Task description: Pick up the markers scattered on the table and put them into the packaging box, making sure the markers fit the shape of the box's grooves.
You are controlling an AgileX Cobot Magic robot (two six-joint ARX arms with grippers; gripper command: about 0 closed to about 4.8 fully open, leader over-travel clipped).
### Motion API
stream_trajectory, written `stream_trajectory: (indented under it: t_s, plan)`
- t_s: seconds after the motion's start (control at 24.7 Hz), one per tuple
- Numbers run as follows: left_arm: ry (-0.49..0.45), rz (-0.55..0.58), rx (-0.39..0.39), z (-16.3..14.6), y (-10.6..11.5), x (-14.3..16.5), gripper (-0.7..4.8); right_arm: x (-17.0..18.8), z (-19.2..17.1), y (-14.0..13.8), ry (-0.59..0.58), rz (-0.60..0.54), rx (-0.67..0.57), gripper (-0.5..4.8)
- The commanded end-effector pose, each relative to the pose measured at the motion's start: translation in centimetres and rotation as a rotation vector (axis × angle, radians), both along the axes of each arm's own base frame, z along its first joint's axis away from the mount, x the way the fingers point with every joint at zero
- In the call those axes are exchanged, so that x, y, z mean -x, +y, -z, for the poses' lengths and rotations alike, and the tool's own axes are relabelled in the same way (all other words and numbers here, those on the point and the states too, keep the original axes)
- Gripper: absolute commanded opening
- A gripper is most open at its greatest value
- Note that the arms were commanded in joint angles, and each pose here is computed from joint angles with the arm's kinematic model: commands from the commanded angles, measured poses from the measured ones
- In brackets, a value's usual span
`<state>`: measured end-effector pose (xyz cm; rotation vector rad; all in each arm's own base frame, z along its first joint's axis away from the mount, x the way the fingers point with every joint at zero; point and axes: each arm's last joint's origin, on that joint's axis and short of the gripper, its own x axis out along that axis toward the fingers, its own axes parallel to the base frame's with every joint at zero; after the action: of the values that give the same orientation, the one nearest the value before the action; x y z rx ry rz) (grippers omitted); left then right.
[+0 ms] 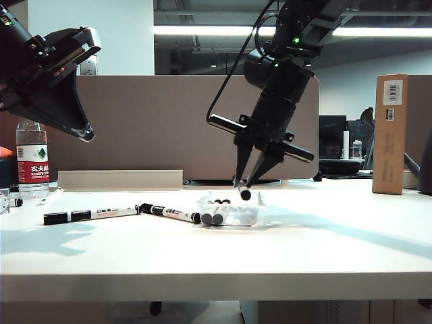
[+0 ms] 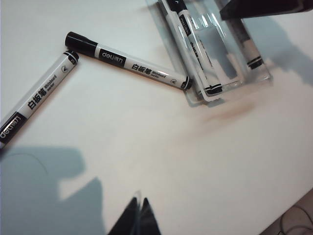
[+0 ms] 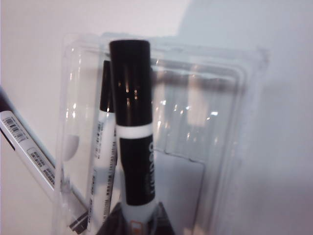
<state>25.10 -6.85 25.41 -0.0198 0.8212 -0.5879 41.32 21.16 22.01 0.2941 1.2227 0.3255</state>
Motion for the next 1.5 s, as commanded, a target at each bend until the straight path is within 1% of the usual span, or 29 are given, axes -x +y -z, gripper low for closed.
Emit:
stream_trajectory:
  t_s: [0.04, 0.08, 0.41, 0.73, 0.93, 1.01, 1.09, 1.13, 1.38, 1.5]
  plan:
    - [-0.012, 0.002, 0.006, -0.31, -0.03, 0.01, -0.05, 0.26, -0.17, 0.62, -0.001, -0.005, -0.012, -0.04]
    - [-0.013, 0.004, 0.005, -0.31, -0.03, 0.01, -0.05, 0.44, -0.15, 0.94, -0.008, -0.006, 0.003, -0.04]
    - [-0.014, 0.003, 0.006, -0.32, -0.02, 0.00, -0.05, 0.37, 0.07, 0.88, -0.023, 0.006, 0.045, -0.04]
    - [-0.017, 0.003, 0.006, -0.34, -0.02, -0.02, -0.04, 0.49, 0.58, 0.79, 0.005, 0.009, 0.068, -0.01]
    - [-0.017, 0.003, 0.006, -0.34, -0.02, -0.02, -0.04, 0.46, 0.58, 0.80, 0.001, 0.007, 0.068, 0.02]
    - [-0.017, 0.003, 0.006, -0.34, -0.02, -0.02, -0.04, 0.46, 0.58, 0.80, 0.002, 0.007, 0.068, 0.36]
    - [-0.017, 0.003, 0.006, -0.34, -0.02, -0.02, -0.04, 0.47, 0.59, 0.80, 0.001, 0.002, 0.069, 1.06]
    - [-0.017, 0.003, 0.006, -0.34, -0.02, -0.02, -0.04, 0.47, 0.59, 0.81, 0.000, -0.003, 0.070, 1.14]
    - [-0.017, 0.003, 0.006, -0.34, -0.02, -0.02, -0.04, 0.43, 0.53, 0.82, -0.008, -0.009, 0.071, 1.14]
    - [-0.017, 0.003, 0.006, -0.34, -0.02, -0.02, -0.04, 0.19, -0.37, 0.96, -0.032, -0.010, 0.056, 1.14]
